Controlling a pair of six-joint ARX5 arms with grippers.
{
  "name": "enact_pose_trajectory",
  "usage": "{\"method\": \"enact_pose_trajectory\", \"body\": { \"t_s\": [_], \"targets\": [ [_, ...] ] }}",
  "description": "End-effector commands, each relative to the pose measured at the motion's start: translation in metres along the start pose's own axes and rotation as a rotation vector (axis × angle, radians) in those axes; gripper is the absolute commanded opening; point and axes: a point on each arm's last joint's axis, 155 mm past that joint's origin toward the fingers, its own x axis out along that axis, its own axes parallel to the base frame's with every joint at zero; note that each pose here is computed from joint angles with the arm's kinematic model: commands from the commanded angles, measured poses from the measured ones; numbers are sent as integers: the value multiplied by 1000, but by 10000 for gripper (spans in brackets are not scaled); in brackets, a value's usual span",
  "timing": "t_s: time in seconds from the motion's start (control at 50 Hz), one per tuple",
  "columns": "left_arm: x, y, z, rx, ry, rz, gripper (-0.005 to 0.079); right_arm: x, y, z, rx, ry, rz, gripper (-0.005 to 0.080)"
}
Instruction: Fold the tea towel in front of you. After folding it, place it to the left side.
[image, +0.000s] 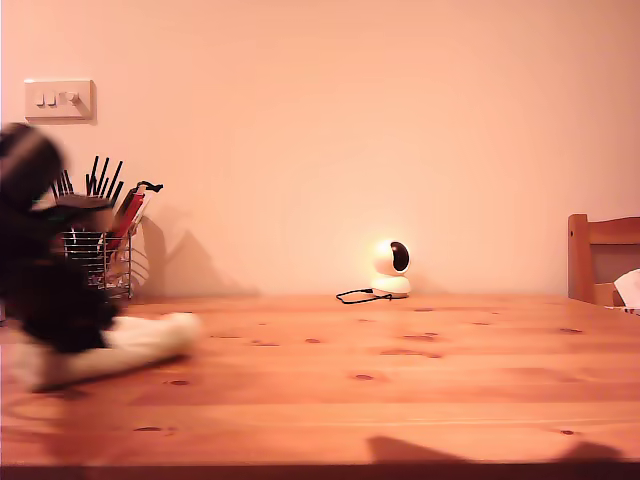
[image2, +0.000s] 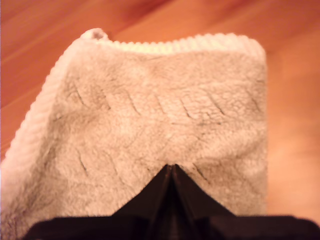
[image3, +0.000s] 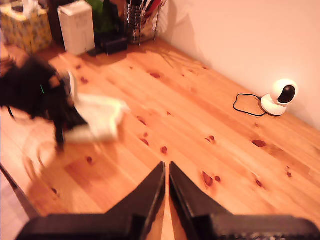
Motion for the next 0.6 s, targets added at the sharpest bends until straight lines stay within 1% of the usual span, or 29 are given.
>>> {"method": "enact_pose_trajectory", "body": {
  "t_s": [0.0, 0.04, 0.1, 0.16, 0.22, 0.32, 0.38, 0.5, 0.58],
  "targets": [
    [7, 3, -60, -41, 161, 14, -24, 4, 4, -5, -6, 12, 13, -11],
    [5, 11, -60, -48, 162, 40, -24, 4, 4, -5, -6, 12, 14, -11],
    [3, 16, -53, -51, 142, 53, -24, 4, 5, -5, -6, 11, 20, -11],
    [-2, 20, -40, -46, 102, 64, -24, 4, 7, -5, -6, 11, 26, -11],
    [-9, 22, -19, -38, 34, 67, -24, 4, 9, -5, -6, 9, 40, -11],
    [-29, 17, 18, -42, -76, 44, -24, 4, 10, -5, -6, 10, 46, -11],
    [-42, 12, 38, -65, -134, 25, -24, 4, 10, -4, -6, 5, 45, -11],
    [-72, 3, 70, -73, -234, -1, -24, 4, 8, 6, -4, -35, 36, -11],
    [-94, -10, 91, -94, -300, -53, -24, 3, 6, 14, 3, -68, 27, -11]
  ]
}}
